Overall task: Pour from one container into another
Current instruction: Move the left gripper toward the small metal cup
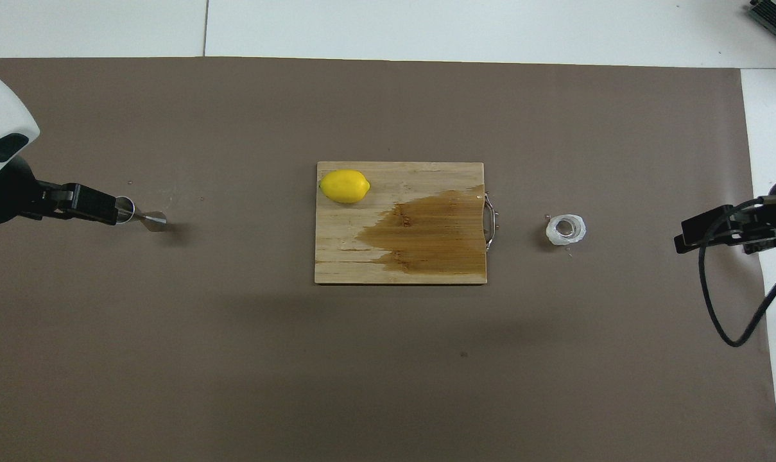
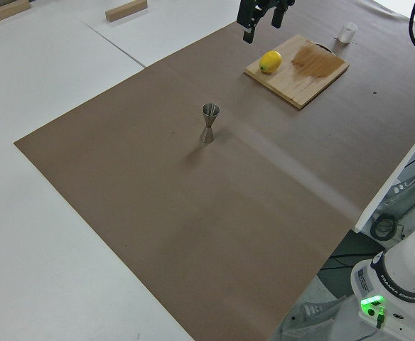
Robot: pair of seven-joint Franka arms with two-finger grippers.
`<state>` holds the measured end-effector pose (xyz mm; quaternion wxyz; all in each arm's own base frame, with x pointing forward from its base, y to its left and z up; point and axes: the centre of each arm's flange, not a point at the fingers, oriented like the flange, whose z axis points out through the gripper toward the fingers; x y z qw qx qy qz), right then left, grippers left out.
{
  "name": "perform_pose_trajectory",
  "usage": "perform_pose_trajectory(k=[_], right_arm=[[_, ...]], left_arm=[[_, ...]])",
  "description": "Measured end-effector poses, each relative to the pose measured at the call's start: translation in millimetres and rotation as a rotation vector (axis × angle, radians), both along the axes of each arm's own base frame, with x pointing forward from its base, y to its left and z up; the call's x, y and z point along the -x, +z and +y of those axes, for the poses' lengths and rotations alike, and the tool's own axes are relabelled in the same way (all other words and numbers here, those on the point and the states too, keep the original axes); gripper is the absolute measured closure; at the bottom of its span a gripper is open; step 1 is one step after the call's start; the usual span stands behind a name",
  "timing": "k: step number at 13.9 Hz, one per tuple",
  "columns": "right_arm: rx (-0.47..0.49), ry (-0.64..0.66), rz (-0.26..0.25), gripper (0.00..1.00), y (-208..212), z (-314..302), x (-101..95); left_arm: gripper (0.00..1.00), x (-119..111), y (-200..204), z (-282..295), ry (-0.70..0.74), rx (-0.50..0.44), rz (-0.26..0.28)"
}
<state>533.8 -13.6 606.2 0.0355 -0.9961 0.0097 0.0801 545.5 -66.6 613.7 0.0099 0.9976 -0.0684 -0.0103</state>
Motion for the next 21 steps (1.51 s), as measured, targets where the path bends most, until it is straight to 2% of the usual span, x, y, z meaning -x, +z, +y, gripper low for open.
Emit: perform_pose_trajectory(k=[9,12,17,21], right_arm=[[0.000,0.000,0.000,0.00,0,0,0.0],[0.000,0.000,0.000,0.00,0,0,0.0],[0.000,0.000,0.000,0.00,0,0,0.0],[0.000,0.000,0.000,0.00,0,0,0.0]], left_arm=[[0.00,-1,1,2,0.010,0.001,-0.009],[0.00,-7,-5,25,0.062,0.008,-0.027],[0.00,-25,-34,77,0.242,0.099,0.009],[0.00,-59,-64,109,0.454,0.186,0.059]])
